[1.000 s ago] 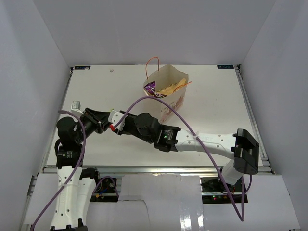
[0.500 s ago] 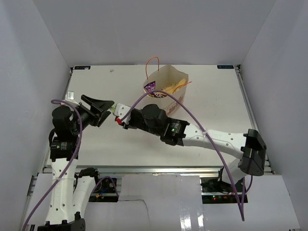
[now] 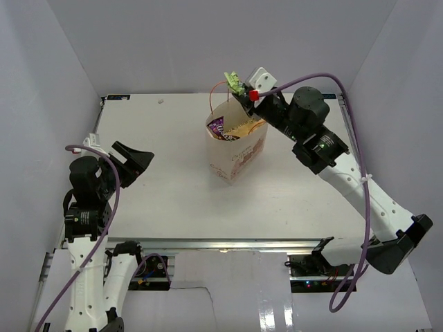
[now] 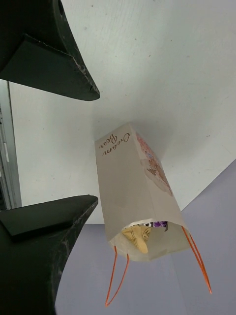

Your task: Place the snacks into the paper bag

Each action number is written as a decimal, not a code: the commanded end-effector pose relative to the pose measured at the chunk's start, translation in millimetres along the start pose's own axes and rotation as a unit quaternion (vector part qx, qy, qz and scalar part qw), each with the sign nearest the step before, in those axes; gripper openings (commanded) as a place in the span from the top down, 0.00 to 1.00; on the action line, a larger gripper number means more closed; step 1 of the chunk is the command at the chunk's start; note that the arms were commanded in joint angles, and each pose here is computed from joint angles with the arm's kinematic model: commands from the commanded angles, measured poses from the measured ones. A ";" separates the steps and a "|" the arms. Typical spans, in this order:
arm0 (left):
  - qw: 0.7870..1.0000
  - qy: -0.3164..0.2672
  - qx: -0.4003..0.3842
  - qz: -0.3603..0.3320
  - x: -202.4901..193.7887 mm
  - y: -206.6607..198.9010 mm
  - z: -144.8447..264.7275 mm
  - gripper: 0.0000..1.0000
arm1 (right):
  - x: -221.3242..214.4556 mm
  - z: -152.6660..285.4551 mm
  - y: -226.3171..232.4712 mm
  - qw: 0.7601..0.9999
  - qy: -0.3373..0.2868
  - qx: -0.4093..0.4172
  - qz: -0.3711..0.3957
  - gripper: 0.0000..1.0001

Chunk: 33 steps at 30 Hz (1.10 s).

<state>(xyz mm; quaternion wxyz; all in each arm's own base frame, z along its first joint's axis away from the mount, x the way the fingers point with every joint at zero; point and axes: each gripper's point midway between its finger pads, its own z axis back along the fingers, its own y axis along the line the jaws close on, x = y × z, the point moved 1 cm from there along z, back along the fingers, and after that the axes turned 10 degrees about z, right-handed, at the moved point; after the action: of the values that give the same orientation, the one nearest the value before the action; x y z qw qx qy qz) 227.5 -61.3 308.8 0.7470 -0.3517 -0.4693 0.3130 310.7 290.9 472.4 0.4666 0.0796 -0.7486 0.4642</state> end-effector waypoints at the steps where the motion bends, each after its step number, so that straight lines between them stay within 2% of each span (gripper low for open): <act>1: 1.000 0.008 0.013 -0.020 -7.4 13.1 1.3 0.12 | -50.5 0.0 16.9 0.998 0.055 0.037 0.000 0.92; 3: 1.000 0.010 0.014 -0.017 -9.0 14.7 1.2 0.12 | -69.6 -0.6 14.0 0.997 0.075 0.034 -0.003 0.90; 6: 1.000 0.009 0.011 -0.020 -9.4 13.6 2.5 0.12 | -88.0 -2.4 8.5 0.995 0.097 0.023 -0.016 0.76; 7: 1.000 0.010 0.010 -0.022 -9.4 13.2 3.2 0.12 | -92.3 -3.4 7.3 0.994 0.101 0.021 -0.023 0.64; 9: 1.000 0.012 0.009 -0.023 -10.5 13.6 3.2 0.12 | -107.3 -4.2 -1.7 0.992 0.116 0.012 -0.035 0.54; 10: 1.000 0.016 0.008 -0.024 -12.0 13.7 3.3 0.12 | -110.7 -4.5 -1.4 0.992 0.117 0.017 -0.043 0.45; 12: 1.000 0.019 0.006 -0.024 -13.8 13.9 3.8 0.11 | -111.7 -3.8 -6.9 0.992 0.115 0.020 -0.053 0.33; 13: 0.999 0.023 0.004 -0.027 -15.3 14.0 3.6 0.11 | -110.1 -2.5 -7.6 0.992 0.114 0.024 -0.056 0.17; 15: 0.999 0.023 -0.002 -0.033 -14.8 10.9 5.4 0.11 | -92.7 -1.1 -13.4 0.993 0.095 0.028 -0.057 0.08; 18: 0.998 0.023 -0.018 -0.057 -12.5 3.4 8.9 0.11 | -66.4 5.7 -23.2 0.995 0.073 0.033 -0.063 0.02; 21: 0.994 0.026 -0.032 -0.103 -11.2 -1.9 12.8 0.11 | -59.9 22.7 -34.5 0.993 0.087 0.026 -0.078 0.09; 23: 0.991 0.019 -0.032 -0.132 -7.0 -2.5 15.7 0.02 | -77.4 44.6 -51.5 0.987 0.128 -0.009 -0.094 0.10; 24: 0.988 0.015 -0.029 -0.152 -6.8 0.7 18.2 0.02 | -95.1 57.5 -50.4 0.979 0.163 -0.018 -0.119 0.10; 25: 0.986 0.012 -0.029 -0.161 -6.8 2.1 19.2 0.02 | -131.4 76.1 -51.2 0.967 0.210 -0.032 -0.141 0.10; 27: 0.984 0.006 -0.020 -0.175 -7.9 11.5 18.9 0.02 | -165.3 108.6 -49.5 0.943 0.274 -0.070 -0.174 0.10; 28: 0.984 0.004 -0.018 -0.179 -8.3 13.6 18.9 0.02 | -197.7 129.4 -40.1 0.925 0.319 -0.082 -0.191 0.10; 30: 0.983 -0.007 -0.011 -0.184 -6.9 20.6 16.6 0.02 | -208.9 158.4 -40.6 0.909 0.350 -0.129 -0.188 0.10; 33: 0.980 -0.030 -0.021 -0.197 -1.4 18.0 17.3 0.02 | -212.5 191.2 -29.0 0.899 0.365 -0.166 -0.178 0.10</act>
<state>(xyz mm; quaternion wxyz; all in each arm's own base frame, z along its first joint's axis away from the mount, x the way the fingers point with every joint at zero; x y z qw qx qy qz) 203.5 -55.9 294.7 0.7809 -0.2826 -0.5283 0.1769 345.6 81.0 313.0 0.7663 -0.0100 -0.5767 0.2832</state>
